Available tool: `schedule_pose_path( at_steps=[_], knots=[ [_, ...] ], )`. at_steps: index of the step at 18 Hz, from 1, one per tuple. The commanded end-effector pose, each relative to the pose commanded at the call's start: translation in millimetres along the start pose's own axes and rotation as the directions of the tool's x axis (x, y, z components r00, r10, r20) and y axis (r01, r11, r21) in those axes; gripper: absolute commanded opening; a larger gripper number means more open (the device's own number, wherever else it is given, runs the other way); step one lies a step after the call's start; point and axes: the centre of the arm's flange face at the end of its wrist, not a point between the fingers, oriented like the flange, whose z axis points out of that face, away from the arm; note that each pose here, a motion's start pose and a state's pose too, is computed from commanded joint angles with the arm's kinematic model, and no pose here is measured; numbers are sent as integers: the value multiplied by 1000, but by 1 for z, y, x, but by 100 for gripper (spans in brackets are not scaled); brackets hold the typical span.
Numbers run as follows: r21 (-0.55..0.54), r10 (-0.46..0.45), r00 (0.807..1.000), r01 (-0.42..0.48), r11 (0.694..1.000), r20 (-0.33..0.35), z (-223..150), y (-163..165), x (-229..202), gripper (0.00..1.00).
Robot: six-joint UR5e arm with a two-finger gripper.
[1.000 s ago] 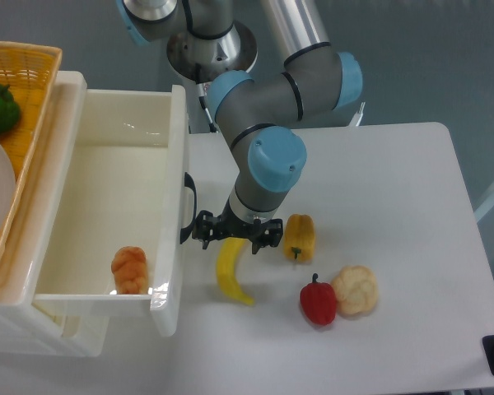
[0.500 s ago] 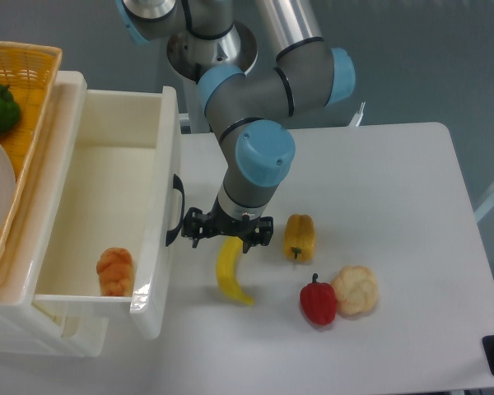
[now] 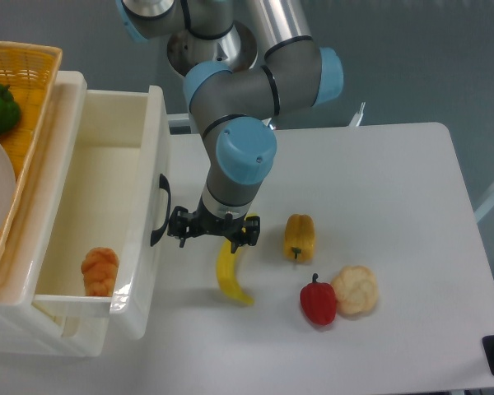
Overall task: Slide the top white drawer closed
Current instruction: 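Push the drawer front with the gripper, sliding the drawer shut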
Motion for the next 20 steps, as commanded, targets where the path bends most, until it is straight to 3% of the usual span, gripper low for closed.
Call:
schedule_pose_path(
  at_steps=[20],
  knots=[
    [-3,-19,999,19,1000,45,1,-8,49,100]
  ],
)
